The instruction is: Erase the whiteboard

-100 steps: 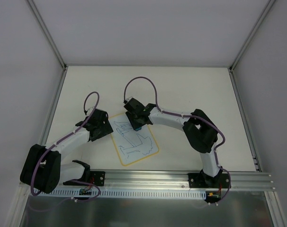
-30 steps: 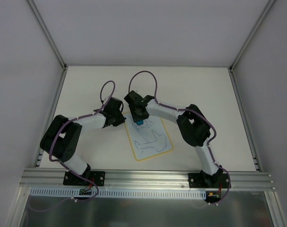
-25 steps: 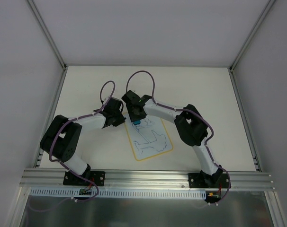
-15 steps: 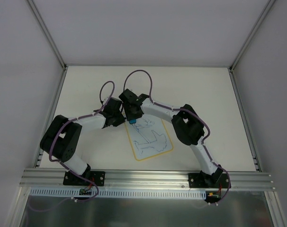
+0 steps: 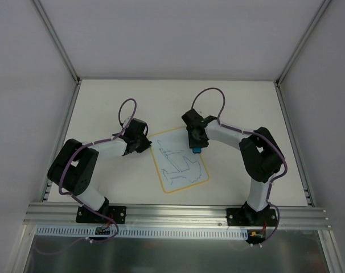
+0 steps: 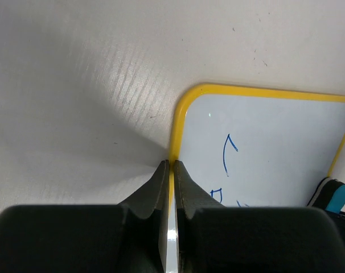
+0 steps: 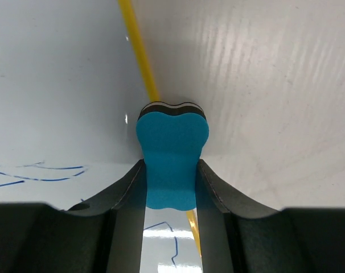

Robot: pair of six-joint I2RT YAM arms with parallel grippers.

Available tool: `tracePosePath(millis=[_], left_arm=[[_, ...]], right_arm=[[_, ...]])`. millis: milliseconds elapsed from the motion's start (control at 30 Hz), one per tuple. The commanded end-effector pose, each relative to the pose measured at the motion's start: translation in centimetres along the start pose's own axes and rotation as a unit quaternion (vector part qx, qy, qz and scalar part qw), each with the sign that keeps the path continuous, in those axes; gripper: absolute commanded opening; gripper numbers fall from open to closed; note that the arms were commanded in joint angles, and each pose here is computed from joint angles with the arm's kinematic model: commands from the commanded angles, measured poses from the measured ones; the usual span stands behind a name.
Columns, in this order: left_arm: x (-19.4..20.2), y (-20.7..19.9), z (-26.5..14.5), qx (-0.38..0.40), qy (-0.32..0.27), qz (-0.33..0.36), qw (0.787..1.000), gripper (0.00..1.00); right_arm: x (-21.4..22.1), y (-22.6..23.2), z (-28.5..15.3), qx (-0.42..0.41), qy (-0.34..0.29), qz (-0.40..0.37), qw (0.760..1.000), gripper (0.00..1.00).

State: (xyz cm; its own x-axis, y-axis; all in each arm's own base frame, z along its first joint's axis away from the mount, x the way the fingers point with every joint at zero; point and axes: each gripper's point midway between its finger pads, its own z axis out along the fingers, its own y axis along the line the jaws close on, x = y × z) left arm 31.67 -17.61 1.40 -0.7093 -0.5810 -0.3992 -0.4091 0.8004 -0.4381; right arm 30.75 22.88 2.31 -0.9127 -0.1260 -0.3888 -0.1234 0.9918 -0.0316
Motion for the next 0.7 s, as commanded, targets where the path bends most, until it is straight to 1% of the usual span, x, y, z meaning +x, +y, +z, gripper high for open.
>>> tracePosePath(millis=[0,67,100,167,200,233,300,367,433,467,500,567,633,667], left_arm=[[3.4,5.6,0.4,-0.094,0.051,0.022,0.994,0.00],[3.6,5.6,0.4,-0.093,0.056,0.024,0.994,0.00],[3.6,5.4,0.4,-0.091,0.057,0.025,0.994,0.00],[3.6,5.4,0.3,-0.088,0.058,0.024,0.994,0.00],[3.6,5.4,0.3,-0.088,0.057,0.024,0.994,0.00],[3.7,5.4,0.3,-0.088,0.057,0.025,0.994,0.00],[3.7,5.2,0.2,-0.085,0.059,0.025,0.994,0.00],[3.8,5.1,0.3,-0.083,0.063,0.026,0.994,0.00],[3.9,5.0,0.3,-0.083,0.063,0.027,0.994,0.00],[3.9,5.0,0.4,-0.083,0.063,0.026,0.994,0.00],[3.9,5.0,0.3,-0.083,0.064,0.026,0.994,0.00],[3.8,5.0,0.3,-0.082,0.062,0.025,0.994,0.00],[3.7,5.0,0.2,-0.082,0.058,0.025,0.995,0.00],[3.6,4.9,0.1,-0.081,0.055,0.025,0.995,0.00]], right_arm=[[2.8,-2.0,0.0,0.031,0.036,-0.032,0.998,0.01],[3.4,0.0,0.5,0.006,0.046,-0.052,0.998,0.00],[2.8,1.2,0.3,-0.005,0.039,-0.059,0.998,0.00],[3.2,4.0,0.2,-0.028,0.039,-0.087,0.995,0.00],[3.7,5.1,0.8,-0.033,0.049,-0.098,0.993,0.00],[3.4,7.1,0.5,-0.054,0.042,-0.107,0.992,0.00],[4.2,9.6,1.0,-0.085,0.058,-0.113,0.988,0.00],[4.3,12.8,0.4,-0.126,0.057,-0.120,0.983,0.00],[5.1,14.6,0.6,-0.138,0.063,-0.132,0.980,0.00],[4.6,15.5,0.3,-0.146,0.056,-0.134,0.979,0.00],[5.1,16.3,0.0,-0.161,0.065,-0.136,0.975,0.00],[5.5,16.7,0.1,-0.165,0.070,-0.133,0.975,0.00],[5.9,15.4,0.5,-0.146,0.074,-0.126,0.979,0.00],[5.3,14.2,0.5,-0.125,0.060,-0.121,0.983,0.00]])
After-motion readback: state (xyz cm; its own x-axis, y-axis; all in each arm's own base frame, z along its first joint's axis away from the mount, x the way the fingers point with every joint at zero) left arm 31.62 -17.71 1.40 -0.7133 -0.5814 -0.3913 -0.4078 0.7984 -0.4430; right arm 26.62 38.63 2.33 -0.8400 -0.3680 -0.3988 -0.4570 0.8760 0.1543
